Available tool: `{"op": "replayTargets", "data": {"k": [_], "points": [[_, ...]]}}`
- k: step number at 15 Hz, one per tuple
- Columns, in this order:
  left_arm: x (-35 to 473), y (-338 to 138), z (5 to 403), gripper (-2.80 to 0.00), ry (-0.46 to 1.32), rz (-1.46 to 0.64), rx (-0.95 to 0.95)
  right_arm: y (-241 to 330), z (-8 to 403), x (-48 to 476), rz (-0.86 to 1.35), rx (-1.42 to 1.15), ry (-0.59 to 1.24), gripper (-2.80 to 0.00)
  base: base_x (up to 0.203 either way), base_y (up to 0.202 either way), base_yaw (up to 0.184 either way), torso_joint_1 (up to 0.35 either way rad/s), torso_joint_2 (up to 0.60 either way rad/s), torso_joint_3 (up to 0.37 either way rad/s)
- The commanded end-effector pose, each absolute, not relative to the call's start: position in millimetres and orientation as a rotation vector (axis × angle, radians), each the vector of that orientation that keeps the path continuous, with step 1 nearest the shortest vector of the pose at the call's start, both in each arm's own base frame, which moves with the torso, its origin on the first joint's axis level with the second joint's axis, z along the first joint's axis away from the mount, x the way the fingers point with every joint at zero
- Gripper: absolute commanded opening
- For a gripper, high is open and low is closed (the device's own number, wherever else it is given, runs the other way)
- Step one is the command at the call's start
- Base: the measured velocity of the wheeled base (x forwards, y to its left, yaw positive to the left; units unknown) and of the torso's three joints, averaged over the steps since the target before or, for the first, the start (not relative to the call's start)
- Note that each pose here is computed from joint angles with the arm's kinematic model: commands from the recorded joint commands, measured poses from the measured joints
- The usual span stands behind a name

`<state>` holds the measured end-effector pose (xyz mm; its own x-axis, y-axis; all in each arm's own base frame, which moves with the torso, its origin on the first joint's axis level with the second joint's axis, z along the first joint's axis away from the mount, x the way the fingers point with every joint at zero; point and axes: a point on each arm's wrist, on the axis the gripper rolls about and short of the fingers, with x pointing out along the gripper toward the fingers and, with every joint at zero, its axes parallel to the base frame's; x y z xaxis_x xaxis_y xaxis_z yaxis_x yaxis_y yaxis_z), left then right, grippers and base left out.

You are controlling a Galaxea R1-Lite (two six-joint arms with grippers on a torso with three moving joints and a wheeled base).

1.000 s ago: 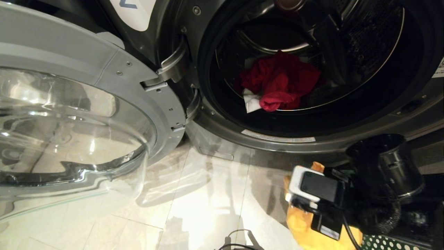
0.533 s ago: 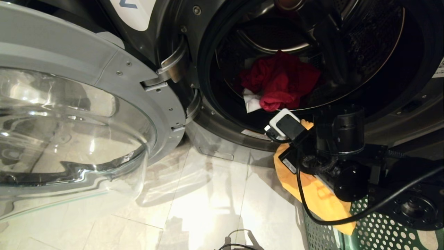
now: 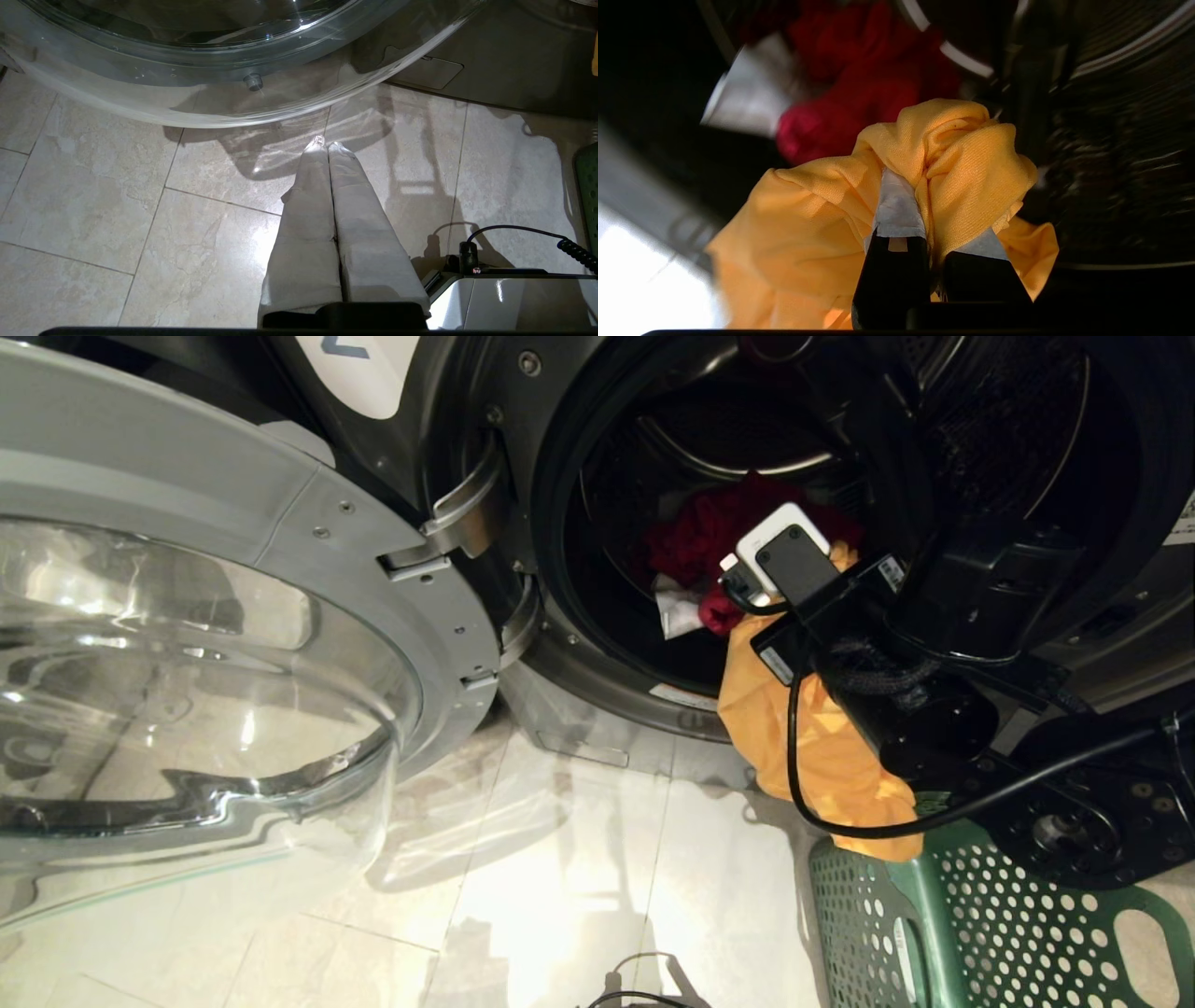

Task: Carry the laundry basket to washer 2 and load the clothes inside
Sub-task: Place the clothes into the washing machine

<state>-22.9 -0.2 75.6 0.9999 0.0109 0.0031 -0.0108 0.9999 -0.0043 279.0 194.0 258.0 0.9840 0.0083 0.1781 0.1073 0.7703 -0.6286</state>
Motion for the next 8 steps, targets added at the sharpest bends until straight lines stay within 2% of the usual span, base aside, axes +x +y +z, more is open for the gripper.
{"op": "replayTargets", "data": {"k": [1,6,8], "points": [[-23,0,76,-2.80,-0.003,0.011,-0.005,198,271,286,-0.105,-0.658,-0.295,-2.80,0.000,0.000,0.000,0.000,0.00,0.000],[-23,0,76,-2.80,-0.003,0.012,-0.005,196,285,303,-0.081,-0.667,-0.673,-2.80,0.000,0.000,0.000,0.000,0.00,0.000],[-23,0,76,-2.80,-0.002,0.012,-0.005,193,282,309,-0.068,-0.686,-0.758,-2.80,0.000,0.000,0.000,0.000,0.00,0.000]]}}
